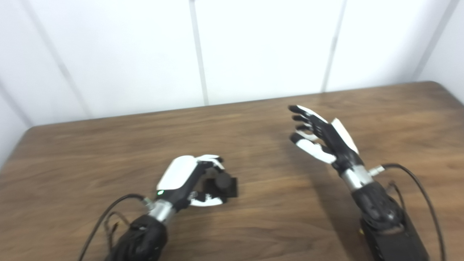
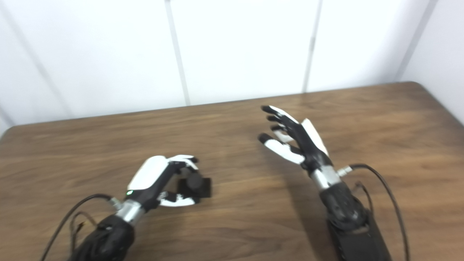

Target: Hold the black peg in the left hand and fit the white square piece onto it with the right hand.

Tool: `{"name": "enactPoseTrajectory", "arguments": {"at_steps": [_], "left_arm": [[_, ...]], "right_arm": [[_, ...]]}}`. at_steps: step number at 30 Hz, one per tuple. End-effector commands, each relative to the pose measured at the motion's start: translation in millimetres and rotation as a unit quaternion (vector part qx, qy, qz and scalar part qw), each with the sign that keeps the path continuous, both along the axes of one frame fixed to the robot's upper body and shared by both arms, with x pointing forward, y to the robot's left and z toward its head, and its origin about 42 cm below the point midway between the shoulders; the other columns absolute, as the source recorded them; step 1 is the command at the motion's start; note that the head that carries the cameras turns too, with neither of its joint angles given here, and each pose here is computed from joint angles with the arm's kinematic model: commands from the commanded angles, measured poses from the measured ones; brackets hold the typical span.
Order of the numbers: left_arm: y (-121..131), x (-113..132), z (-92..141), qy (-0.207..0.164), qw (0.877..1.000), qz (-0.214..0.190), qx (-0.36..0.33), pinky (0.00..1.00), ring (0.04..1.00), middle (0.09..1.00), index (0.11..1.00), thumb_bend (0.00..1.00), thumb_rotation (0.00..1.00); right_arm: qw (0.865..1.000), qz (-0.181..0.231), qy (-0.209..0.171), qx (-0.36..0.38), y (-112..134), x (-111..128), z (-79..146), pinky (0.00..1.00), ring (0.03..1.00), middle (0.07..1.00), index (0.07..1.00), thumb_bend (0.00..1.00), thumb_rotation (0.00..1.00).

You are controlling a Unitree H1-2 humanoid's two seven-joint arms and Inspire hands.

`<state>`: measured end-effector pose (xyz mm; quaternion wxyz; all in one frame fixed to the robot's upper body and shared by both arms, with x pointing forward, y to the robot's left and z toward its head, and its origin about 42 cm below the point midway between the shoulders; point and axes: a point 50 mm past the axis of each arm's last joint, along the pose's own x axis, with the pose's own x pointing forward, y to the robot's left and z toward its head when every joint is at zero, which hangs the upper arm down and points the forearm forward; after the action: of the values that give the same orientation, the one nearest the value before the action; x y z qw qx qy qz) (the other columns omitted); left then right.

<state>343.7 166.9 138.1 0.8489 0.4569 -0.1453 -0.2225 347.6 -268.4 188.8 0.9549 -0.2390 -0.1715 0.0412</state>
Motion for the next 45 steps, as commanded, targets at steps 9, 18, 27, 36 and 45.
{"name": "enactPoseTrajectory", "arguments": {"at_steps": [9,18,27,36,45], "left_arm": [[-2,-13,-34,0.065,0.997,-0.02,0.034,0.61,0.766,0.803,0.491,0.51,0.08],[-1,-13,-36,0.066,0.997,-0.021,0.033,0.63,0.767,0.801,0.491,0.51,0.08],[0,-12,-36,0.069,0.997,-0.017,0.032,0.64,0.771,0.804,0.492,0.51,0.08],[2,-13,-36,0.068,0.997,-0.014,0.034,0.63,0.777,0.805,0.492,0.51,0.08],[2,-14,-35,0.062,0.997,-0.011,0.035,0.62,0.769,0.8,0.492,0.51,0.08]], "right_arm": [[0.996,-0.044,-0.06,-0.053,-39,8,50,0.7,0.814,0.854,0.834,0.64,0.53],[0.97,-0.052,-0.073,-0.224,-69,38,84,0.66,0.788,0.812,0.766,0.66,0.23],[0.953,-0.036,-0.041,-0.297,-78,80,105,0.65,0.808,0.841,0.776,0.66,0.3],[0.911,0.02,0.033,-0.41,-70,124,125,0.74,0.902,0.913,0.815,0.66,0.34],[0.877,0.1,0.109,-0.457,-58,147,131,0.8,0.947,0.946,0.829,0.85,0.39]]}}
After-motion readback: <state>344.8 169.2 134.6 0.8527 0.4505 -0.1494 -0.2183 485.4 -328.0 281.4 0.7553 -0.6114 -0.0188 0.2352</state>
